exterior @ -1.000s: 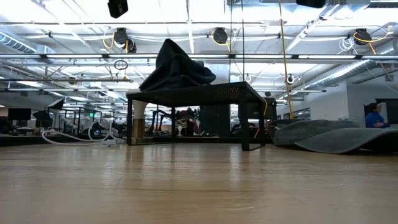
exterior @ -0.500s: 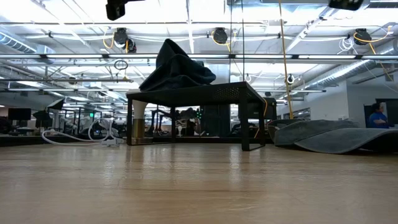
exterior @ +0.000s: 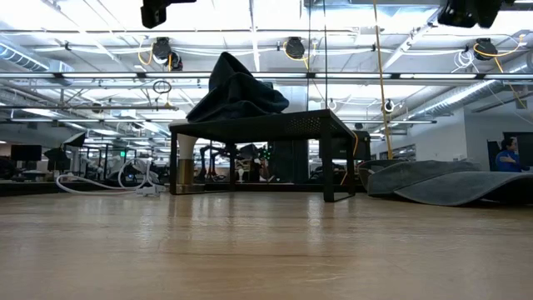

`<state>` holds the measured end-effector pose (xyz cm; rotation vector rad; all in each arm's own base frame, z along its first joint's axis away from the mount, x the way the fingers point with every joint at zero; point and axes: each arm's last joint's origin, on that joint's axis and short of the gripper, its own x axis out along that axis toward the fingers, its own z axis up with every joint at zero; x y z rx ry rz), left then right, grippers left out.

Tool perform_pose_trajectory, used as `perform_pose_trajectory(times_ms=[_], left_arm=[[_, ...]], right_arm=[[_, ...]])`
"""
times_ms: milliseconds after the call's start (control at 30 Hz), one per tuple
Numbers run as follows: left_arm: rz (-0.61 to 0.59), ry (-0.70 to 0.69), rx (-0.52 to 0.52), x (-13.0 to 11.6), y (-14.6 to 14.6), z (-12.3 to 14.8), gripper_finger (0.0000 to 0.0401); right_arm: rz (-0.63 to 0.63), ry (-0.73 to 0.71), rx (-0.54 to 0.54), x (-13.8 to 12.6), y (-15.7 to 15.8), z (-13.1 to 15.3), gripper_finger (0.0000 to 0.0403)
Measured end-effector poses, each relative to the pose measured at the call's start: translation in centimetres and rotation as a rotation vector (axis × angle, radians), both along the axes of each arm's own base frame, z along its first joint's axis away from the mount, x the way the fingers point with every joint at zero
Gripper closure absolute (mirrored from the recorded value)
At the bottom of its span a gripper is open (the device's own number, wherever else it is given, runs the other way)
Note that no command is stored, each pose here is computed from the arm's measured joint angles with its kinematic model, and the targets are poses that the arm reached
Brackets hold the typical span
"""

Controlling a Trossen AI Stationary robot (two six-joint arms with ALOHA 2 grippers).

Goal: Pick & Place hat
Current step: Put the bottom gray cap on the shelf

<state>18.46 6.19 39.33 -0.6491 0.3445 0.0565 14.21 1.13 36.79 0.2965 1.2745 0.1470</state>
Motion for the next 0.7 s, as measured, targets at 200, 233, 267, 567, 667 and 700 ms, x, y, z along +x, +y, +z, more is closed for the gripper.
perform_pose_trajectory(times_ms=[200,233,267,567,667,700], left_arm=[[-0.002,0.000,0.005,0.0,0.0,0.0,0.0199],[-0.002,0.000,0.006,0.0,0.0,0.0,0.0199],[-0.002,0.000,0.006,0.0,0.0,0.0,0.0199],[-0.003,0.000,0.007,0.0,0.0,0.0,0.0199],[-0.003,0.000,0.007,0.0,0.0,0.0,0.0199],[-0.003,0.000,0.007,0.0,0.0,0.0,0.0199]], right_arm=[[0.000,0.083,-0.003,0.9,0.0,-3.5,0.0236],[0.001,0.103,-0.003,1.0,0.0,-4.3,0.0236],[0.003,0.120,-0.001,1.0,0.0,-5.0,0.0236],[0.041,0.175,0.130,1.6,0.4,-11.4,0.0236],[0.029,0.176,0.180,1.7,0.5,-13.2,0.0236],[0.024,0.176,0.193,1.7,0.6,-13.7,0.0236]])
